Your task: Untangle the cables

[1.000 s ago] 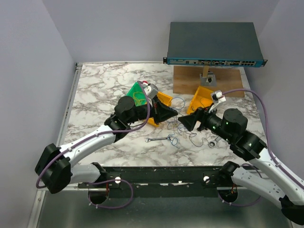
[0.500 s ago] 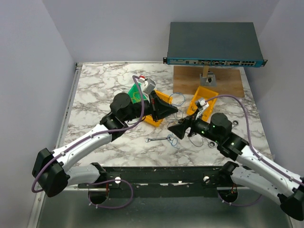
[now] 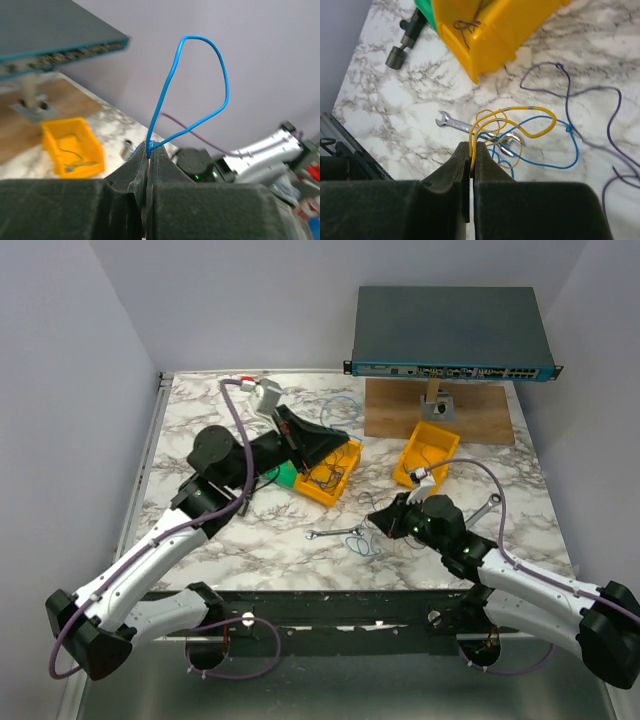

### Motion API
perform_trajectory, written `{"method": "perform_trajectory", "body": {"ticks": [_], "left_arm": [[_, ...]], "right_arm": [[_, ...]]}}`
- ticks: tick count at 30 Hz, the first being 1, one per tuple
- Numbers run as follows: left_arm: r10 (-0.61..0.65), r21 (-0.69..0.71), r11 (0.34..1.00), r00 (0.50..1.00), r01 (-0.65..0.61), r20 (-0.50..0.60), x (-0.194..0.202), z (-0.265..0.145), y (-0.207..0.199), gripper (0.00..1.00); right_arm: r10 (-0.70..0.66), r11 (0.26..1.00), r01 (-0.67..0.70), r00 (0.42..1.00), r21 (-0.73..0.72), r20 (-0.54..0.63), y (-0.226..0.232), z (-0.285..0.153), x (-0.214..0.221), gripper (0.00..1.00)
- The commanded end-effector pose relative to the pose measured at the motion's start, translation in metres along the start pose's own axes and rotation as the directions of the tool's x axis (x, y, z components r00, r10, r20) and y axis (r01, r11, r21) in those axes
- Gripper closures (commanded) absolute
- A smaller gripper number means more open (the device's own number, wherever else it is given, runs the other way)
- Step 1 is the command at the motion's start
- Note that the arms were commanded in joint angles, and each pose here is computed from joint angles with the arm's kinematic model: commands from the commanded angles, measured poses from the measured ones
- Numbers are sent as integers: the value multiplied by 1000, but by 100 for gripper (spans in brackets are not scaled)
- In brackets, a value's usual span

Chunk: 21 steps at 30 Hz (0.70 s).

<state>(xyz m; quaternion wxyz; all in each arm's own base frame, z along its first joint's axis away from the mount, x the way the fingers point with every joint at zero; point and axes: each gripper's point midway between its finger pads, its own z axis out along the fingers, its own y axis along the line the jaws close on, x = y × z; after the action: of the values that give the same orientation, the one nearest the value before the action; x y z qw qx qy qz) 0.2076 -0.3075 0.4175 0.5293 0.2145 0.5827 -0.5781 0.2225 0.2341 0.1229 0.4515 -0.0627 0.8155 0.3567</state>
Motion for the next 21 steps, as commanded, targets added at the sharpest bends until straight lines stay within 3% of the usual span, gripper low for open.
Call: {"method": "perform_trajectory", "body": {"ticks": [1,2,3,5,6,8,11,21], "left_arm": [[62,-217,975,996,-47,66,-32,-26,30,100],[69,-217,975,996,-54,62,-32,-28,31,100],[73,-215,975,996,-60,53,-31,-29,31,100],[70,-197,978,997,-63,29,-24,-28,30,100],[69,-181,981,997,-64,21,-22,-27,28,100],[69,-151,986,998,-68,7,-17,-26,26,100],[51,-131,990,998,-54,-22,-10,-22,26,100],[-40,-83,996,989,28,-143,21,-2,29,100]], "right_arm": [[104,992,-106,994,64,42,-21,-9,14,97],[113,990,-116,993,77,37,-24,-12,17,93],[115,990,-118,993,82,31,-25,-15,19,82],[94,993,-95,995,63,18,-19,-20,15,44],[78,996,-79,997,44,20,-13,-23,10,31],[32,999,-32,998,-10,48,4,-31,-10,17],[-38,995,46,995,-89,95,33,-45,-43,11],[-245,918,308,935,-250,255,106,-84,-123,12]]}}
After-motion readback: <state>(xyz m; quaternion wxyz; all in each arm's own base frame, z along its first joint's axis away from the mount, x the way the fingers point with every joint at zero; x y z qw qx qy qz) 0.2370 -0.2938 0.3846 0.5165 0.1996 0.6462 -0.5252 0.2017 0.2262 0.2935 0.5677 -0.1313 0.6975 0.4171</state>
